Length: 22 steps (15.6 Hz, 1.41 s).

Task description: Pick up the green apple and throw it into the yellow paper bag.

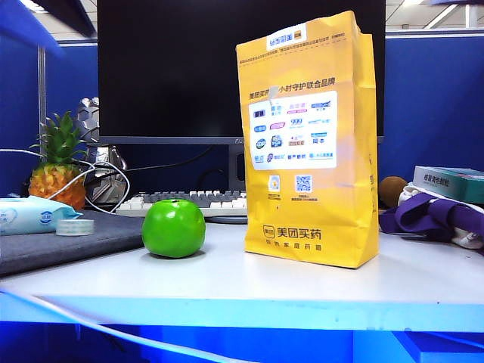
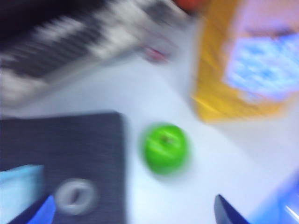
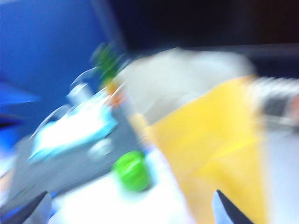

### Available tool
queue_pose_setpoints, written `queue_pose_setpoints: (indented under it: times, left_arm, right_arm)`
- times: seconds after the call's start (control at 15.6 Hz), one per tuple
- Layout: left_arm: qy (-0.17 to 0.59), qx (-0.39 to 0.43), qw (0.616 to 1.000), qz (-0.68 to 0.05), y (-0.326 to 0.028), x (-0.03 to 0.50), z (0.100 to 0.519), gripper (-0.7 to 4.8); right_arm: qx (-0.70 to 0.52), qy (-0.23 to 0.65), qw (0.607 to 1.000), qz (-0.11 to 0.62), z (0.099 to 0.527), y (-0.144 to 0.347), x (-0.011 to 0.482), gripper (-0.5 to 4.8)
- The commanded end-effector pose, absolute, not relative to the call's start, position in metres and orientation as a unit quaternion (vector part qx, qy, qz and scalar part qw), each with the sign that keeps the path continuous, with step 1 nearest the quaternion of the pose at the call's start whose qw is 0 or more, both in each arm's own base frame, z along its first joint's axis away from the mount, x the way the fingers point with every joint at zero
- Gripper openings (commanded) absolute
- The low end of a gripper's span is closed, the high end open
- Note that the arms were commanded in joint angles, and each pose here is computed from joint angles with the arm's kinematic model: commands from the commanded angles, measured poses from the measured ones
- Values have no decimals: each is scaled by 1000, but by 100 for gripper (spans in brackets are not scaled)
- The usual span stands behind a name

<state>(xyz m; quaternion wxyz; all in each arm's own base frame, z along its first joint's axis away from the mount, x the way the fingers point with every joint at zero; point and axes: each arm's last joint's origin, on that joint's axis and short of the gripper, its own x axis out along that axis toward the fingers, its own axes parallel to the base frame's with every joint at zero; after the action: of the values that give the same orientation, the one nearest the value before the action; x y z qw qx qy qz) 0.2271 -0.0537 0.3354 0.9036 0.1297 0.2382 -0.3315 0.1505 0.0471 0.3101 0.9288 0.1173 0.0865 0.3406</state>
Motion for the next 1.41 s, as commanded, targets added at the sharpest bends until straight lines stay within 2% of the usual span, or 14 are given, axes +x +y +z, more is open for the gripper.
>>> queue_pose_setpoints:
  times: [0.06, 0.32, 0.51, 0.64, 0.96, 1.29, 1.41]
  left_arm:
    - [244, 153, 888, -359, -61, 258, 320, 479]
    - [296, 149, 858, -393, -88, 297, 279, 479]
    - [295, 201, 836, -417, -123, 306, 259, 479]
    - [310, 225, 835, -394, -135, 312, 253, 479]
    - [349, 231, 827, -375, -146, 332, 242, 479]
    - [411, 220, 799, -378, -150, 342, 221, 479]
    - [420, 218, 795, -380, -152, 341, 218, 479]
  right_arm:
    - [97, 117, 912, 380, 321, 50, 154, 479]
    - [103, 152, 899, 398, 317, 50, 150, 479]
    - [102, 161, 891, 413, 315, 51, 148, 479]
    - [100, 160, 889, 417, 315, 51, 148, 479]
    - [100, 161, 879, 438, 315, 52, 147, 479]
    - [76, 156, 881, 441, 314, 52, 147, 479]
    - [54, 188, 881, 431, 305, 51, 147, 479]
